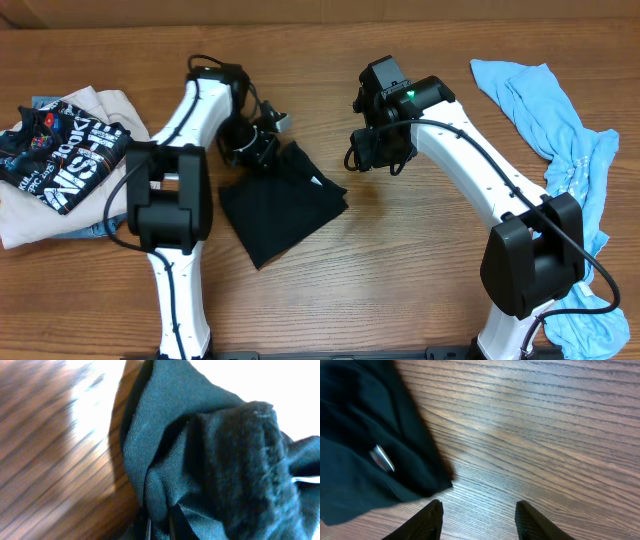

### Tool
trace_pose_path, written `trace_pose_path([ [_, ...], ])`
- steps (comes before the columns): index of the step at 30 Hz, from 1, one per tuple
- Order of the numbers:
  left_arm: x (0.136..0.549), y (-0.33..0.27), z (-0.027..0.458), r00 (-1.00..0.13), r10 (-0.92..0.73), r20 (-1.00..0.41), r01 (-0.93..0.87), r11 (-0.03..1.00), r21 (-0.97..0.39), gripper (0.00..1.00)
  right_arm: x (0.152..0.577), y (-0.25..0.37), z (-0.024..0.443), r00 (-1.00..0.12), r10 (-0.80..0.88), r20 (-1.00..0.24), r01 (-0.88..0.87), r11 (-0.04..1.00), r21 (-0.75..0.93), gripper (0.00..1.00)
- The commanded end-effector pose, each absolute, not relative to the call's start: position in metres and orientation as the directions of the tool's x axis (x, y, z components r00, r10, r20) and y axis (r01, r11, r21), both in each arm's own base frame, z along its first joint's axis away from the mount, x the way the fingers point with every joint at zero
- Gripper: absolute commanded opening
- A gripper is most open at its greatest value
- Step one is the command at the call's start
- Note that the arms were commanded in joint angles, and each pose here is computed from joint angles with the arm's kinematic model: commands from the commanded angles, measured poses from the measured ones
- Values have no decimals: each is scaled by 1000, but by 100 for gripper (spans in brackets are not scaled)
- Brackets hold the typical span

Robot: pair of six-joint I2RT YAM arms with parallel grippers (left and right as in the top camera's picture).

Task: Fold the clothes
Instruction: 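Grasp the folded black bundle with the left gripper and place it on the left pile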

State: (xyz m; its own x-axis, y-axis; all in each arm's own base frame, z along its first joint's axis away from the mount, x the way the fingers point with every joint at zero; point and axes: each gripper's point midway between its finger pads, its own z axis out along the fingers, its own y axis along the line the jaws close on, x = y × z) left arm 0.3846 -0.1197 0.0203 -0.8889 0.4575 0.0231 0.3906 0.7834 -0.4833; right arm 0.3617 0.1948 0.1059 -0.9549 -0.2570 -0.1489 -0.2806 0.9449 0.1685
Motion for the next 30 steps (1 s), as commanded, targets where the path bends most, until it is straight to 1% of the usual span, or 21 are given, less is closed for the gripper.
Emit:
trace_pose_path([
  [1,412,-67,93,-935,340,-97,353,892,-282,4,362,197,109,-954,-256,-157,-282,944,171,50],
  [4,413,-35,126,-954,266,-139,287,945,-158,4,362,197,109,-954,-256,-157,-282,944,171,50],
  [5,412,-13,147,-961,216,-170,230,971,-70,4,362,197,109,-954,-256,-156,-282,944,171,51],
  [6,411,-4,157,-962,200,-188,209,977,-31,4,361,197,109,-954,-257,-155,-282,944,171,51],
  [11,407,36,206,-940,151,-307,127,987,96,4,361,196,108,-954,-257,-152,-282,944,170,50],
  [15,407,63,238,-908,101,-407,49,989,137,5,360,196,108,-955,-257,-149,-281,945,169,51],
  [19,407,97,259,-875,40,-483,-43,986,160,5,359,195,108,-956,-258,-143,-280,945,168,51],
  [24,407,138,265,-849,-36,-527,-144,976,166,5,358,195,108,-956,-258,-139,-279,945,167,51],
  [27,410,164,273,-815,-75,-575,-209,963,170,6,357,194,108,-957,-258,-135,-279,946,167,51],
  [30,416,193,282,-767,-112,-632,-281,944,174,9,357,194,108,-957,-258,-135,-279,946,167,51],
])
